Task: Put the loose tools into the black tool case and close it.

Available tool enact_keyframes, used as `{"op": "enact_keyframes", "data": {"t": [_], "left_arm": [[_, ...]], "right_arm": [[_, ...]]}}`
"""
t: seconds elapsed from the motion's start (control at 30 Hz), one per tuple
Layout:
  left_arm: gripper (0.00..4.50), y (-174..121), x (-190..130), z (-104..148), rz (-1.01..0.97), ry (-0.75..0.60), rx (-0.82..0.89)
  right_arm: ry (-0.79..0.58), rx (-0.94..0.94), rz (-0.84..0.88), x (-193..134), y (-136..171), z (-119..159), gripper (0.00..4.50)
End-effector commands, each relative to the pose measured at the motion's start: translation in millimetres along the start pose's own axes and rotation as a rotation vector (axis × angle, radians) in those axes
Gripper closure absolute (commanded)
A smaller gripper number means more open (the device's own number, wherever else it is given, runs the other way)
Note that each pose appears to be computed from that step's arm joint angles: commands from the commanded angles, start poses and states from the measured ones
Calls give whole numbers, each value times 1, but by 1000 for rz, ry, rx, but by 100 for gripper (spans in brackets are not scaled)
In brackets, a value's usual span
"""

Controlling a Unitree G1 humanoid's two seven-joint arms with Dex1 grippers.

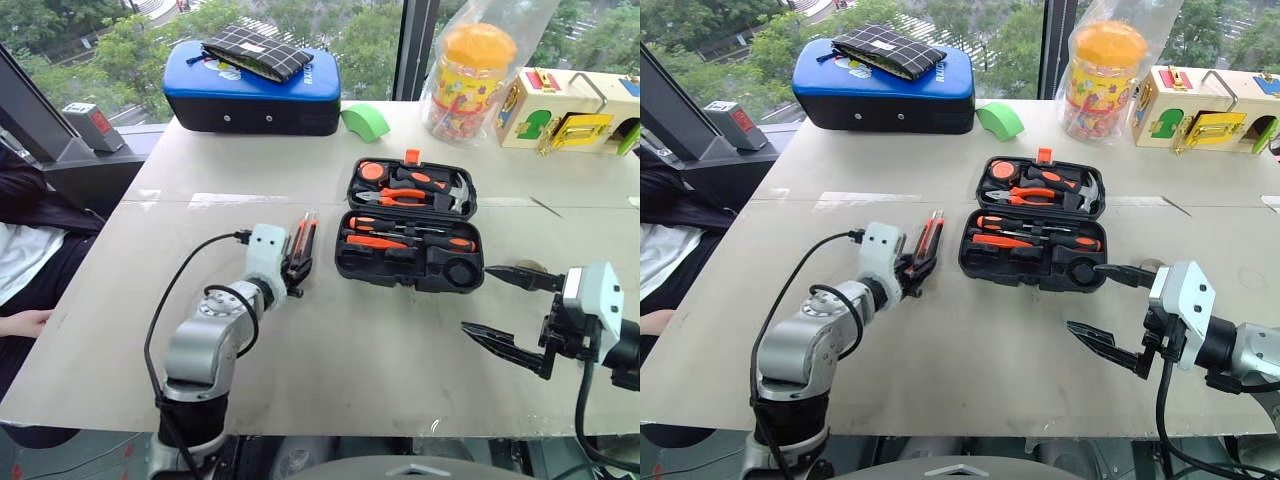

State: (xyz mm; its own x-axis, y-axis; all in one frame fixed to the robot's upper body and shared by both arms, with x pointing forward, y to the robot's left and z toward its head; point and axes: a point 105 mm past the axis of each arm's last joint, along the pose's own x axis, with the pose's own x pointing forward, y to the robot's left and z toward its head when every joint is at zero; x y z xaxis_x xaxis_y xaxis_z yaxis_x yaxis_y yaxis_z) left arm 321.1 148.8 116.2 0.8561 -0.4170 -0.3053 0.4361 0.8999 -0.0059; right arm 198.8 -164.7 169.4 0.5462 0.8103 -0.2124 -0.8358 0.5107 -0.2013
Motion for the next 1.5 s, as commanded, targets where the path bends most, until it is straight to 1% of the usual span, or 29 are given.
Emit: {"op": "enact_keyframes", "data": {"t": [0.03,0.07,0.13,0.2,0.27,0.3,0.37,0.4,0.47,0.53,0.67,0.8,1.03,1.27,1.33,1.37,1.43,1.47,1.5], "left_arm": [[284,-28,-5,55,-362,-212,246],[284,-38,-4,60,-489,-215,324],[284,-49,2,61,-691,-178,481],[284,-53,11,55,-810,-129,618],[284,-55,30,49,-891,-67,759],[284,-57,38,47,-921,-47,805],[284,-59,48,46,-958,-24,838],[284,-59,52,44,-967,-11,838],[284,-63,57,38,-1017,-1,916],[284,-71,61,32,-1078,22,957],[284,-72,64,23,-1115,71,973],[284,-73,65,20,-1124,82,985],[284,-70,71,18,-1073,123,1016],[284,-74,71,18,-1100,149,974],[180,-75,69,20,-1113,145,957],[151,-77,69,24,-1111,129,945],[54,-79,67,32,-1109,86,929],[24,-80,66,41,-1099,44,894],[24,-80,64,47,-1098,19,864]], "right_arm": [[-26,-34,-11,1,3,8,0],[-26,-34,-18,1,4,8,0],[-22,-39,-35,-1,3,8,0],[-21,-42,-53,-2,3,8,0],[-12,-50,-71,-5,3,9,0],[-7,-54,-79,-7,4,9,0],[0,-59,-87,-10,5,10,0],[1,-60,-88,-10,6,10,0],[8,-61,-98,-13,6,9,0],[15,-61,-113,-16,7,9,0],[27,-60,-134,-21,9,9,0],[43,-58,-153,-25,9,8,0],[62,-58,-175,-33,8,8,0],[74,-62,-181,-37,3,7,0],[77,-64,-181,-38,2,7,0],[77,-65,-180,-38,1,7,0],[79,-66,-180,-39,1,7,0],[80,-66,-181,-39,1,7,0],[80,-67,-181,-39,1,7,0]]}}
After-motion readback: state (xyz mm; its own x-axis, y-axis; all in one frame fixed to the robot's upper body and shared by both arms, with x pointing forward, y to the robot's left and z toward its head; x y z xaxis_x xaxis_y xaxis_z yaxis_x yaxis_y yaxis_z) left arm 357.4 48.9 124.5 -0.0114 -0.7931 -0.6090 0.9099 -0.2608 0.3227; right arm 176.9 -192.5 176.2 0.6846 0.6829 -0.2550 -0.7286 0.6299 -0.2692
